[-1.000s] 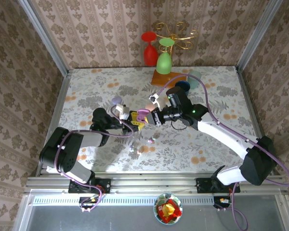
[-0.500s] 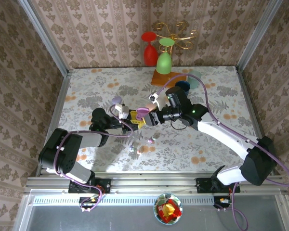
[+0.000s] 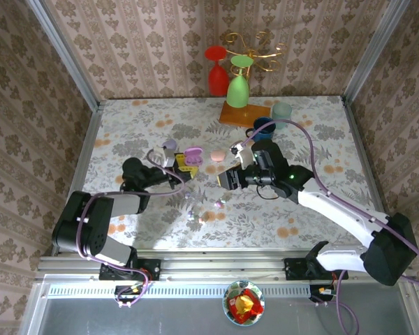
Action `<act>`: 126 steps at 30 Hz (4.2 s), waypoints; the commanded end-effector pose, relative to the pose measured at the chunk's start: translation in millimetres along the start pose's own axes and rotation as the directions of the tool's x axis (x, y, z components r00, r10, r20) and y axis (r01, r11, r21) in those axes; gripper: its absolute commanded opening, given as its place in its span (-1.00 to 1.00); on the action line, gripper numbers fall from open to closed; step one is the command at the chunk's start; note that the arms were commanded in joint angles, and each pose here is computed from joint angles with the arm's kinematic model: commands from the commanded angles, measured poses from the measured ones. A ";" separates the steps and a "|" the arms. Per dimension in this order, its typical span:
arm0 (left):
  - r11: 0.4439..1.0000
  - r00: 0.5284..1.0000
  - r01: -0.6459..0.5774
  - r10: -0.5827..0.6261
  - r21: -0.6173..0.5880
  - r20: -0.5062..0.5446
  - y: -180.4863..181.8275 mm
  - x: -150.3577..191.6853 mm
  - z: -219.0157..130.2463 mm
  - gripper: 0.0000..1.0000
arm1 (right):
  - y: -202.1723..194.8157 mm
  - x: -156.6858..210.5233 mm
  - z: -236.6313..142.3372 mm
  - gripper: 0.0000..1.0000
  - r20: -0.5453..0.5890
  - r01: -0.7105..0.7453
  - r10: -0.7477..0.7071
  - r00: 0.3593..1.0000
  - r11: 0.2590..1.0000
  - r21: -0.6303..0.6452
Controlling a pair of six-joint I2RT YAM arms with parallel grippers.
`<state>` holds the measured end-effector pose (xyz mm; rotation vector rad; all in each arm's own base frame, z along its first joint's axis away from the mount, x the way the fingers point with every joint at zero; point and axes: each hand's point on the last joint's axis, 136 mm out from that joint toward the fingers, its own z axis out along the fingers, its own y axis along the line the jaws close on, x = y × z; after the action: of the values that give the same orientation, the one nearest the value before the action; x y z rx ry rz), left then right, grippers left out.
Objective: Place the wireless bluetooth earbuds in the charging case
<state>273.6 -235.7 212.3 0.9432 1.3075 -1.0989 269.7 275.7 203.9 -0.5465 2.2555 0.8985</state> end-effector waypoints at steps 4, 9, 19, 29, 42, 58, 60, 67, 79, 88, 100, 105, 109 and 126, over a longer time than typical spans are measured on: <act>0.995 0.998 -0.057 0.059 -0.083 0.028 14.0 -11.0 -13.7 -0.43 | -23.4 56.0 34.1 0.09 -0.120 -0.286 0.295 0.948 0.954 0.088; 0.994 0.998 -0.061 0.064 -0.094 0.029 16.0 -11.8 -15.6 -0.43 | -22.0 97.6 59.9 0.07 -0.197 -0.392 0.408 0.891 0.912 0.119; 0.993 0.998 -0.056 0.059 -0.103 0.028 16.8 -10.0 -16.8 -0.43 | -11.8 128.5 107.4 0.05 -0.288 -0.439 0.449 0.846 0.892 0.104; 0.992 0.997 -0.063 0.066 -0.108 0.028 16.2 -10.3 -18.0 -0.42 | -44.4 132.0 117.3 0.06 -0.270 -0.432 0.465 0.843 0.885 0.175; 0.992 0.998 -0.058 0.062 -0.111 0.029 15.7 -10.2 -19.0 -0.43 | -67.8 111.7 123.7 0.06 -0.240 -0.382 0.431 0.870 0.896 0.226; 0.987 0.997 -0.062 0.067 -0.148 0.033 20.6 -11.8 -26.5 -0.43 | -55.5 86.9 138.8 0.05 -0.288 -0.352 0.389 0.875 0.920 0.173; 0.986 0.997 -0.060 0.066 -0.156 0.033 21.5 -11.6 -28.0 -0.43 | -61.4 85.6 128.8 0.05 -0.257 -0.339 0.386 0.886 0.917 0.209; 0.985 0.997 -0.065 0.071 -0.159 0.035 21.3 -13.3 -29.4 -0.42 | -63.0 104.5 106.9 0.03 -0.228 -0.372 0.423 0.877 0.898 0.234; 0.987 0.998 -0.055 0.060 -0.150 0.029 22.4 -9.8 -28.0 -0.42 | -51.2 115.9 113.7 -0.06 -0.234 -0.417 0.455 0.859 0.888 0.195; 0.989 0.998 -0.048 0.052 -0.143 0.028 21.2 -8.7 -27.9 -0.41 | -50.4 102.0 129.7 -0.07 -0.241 -0.390 0.426 0.872 0.903 0.182; 0.983 0.999 -0.041 0.046 -0.179 0.025 26.1 -5.0 -33.3 -0.40 | -45.1 82.3 131.0 -0.06 -0.281 -0.319 0.349 0.894 0.936 0.147; 0.976 0.998 -0.043 0.052 -0.213 0.038 31.3 -11.1 -38.5 -0.41 | -54.8 77.2 105.6 -0.05 -0.298 -0.113 0.215 0.930 0.939 0.325; 0.960 0.997 -0.042 0.058 -0.275 0.054 42.0 -18.1 -48.5 -0.40 | -56.3 80.3 87.9 -0.04 -0.399 0.126 0.085 0.913 0.872 0.474; 0.923 0.995 -0.020 0.056 -0.385 0.081 63.6 -28.3 -72.7 -0.42 | -43.2 101.8 108.3 -0.08 -0.630 0.555 -0.096 0.771 0.586 0.590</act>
<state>320.8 -152.8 220.1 0.6302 1.3952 -0.8244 262.6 320.8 46.2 -0.8437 2.6227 -0.3844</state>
